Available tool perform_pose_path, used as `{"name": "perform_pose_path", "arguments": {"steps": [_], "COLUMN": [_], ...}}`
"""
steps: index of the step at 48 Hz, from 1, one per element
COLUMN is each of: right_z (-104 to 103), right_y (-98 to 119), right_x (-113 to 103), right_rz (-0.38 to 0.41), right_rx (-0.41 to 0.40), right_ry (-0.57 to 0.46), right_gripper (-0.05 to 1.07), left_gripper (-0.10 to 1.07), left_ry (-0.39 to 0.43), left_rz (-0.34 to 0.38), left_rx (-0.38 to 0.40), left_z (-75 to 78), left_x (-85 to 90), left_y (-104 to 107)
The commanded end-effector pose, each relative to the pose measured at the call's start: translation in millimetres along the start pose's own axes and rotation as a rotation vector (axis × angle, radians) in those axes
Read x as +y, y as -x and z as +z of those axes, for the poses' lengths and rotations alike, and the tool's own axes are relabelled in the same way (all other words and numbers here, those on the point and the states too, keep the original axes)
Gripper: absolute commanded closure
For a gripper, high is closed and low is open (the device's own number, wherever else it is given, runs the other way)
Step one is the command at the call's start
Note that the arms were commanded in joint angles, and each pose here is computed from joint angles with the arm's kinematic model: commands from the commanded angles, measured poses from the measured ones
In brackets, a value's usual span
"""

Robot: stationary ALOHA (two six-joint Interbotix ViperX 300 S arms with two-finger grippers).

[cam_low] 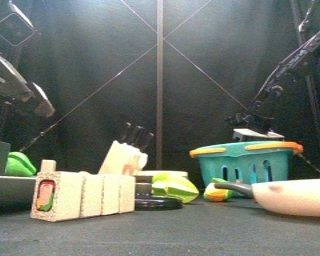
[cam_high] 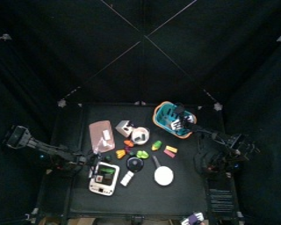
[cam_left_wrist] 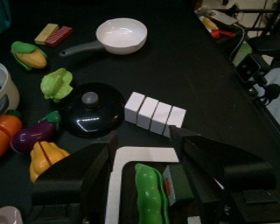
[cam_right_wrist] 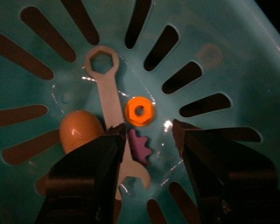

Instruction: Grab egg

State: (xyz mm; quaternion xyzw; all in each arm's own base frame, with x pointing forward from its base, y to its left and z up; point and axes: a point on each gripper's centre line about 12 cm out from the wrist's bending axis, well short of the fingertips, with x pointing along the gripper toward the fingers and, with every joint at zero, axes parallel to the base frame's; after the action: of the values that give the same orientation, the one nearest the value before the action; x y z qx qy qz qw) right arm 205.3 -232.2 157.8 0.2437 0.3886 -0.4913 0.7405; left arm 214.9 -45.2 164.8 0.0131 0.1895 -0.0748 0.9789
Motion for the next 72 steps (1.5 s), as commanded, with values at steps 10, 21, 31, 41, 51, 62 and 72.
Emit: {"name": "perform_pose_path", "arguments": {"steps": [10,21,31,41,51,62,72], "right_z": [30.1,43.1,50.7,53.4,47.1,44.2,40.5], "right_y": [22.1,30.3,35.8,30.3,18.8,2.5,-13.1], "right_x": [7.6,16.4,30.8,37.5,28.1,20.6,22.9], "right_rz": [0.04,0.05,0.097,0.167,0.154,0.13,0.12], "right_rx": [-0.072,-0.034,0.09,0.194,0.261,0.287,0.311], "right_ry": [-0.072,-0.147,-0.121,-0.092,-0.085,-0.1,-0.098], "right_gripper": [0.2,0.2,0.2,0.2,0.19,0.14,0.09], "left_gripper": [0.1,0.1,0.1,0.1,0.1,0.1,0.1], "left_ry": [0.002,0.002,0.002,0.001,0.001,0.001,0.001], "left_rz": [0.003,0.004,0.004,0.002,0.002,0.002,0.002], "left_rx": [-0.014,-0.012,-0.011,-0.011,-0.009,-0.006,-0.005], "left_z": [4.5,3.9,3.3,3.3,2.4,1.5,1.3], "left_x": [0.5,0.5,0.6,0.2,0.3,0.4,0.3], "left_y": [-1.3,-1.2,-1.0,-1.0,-0.5,-0.5,-0.5]}}
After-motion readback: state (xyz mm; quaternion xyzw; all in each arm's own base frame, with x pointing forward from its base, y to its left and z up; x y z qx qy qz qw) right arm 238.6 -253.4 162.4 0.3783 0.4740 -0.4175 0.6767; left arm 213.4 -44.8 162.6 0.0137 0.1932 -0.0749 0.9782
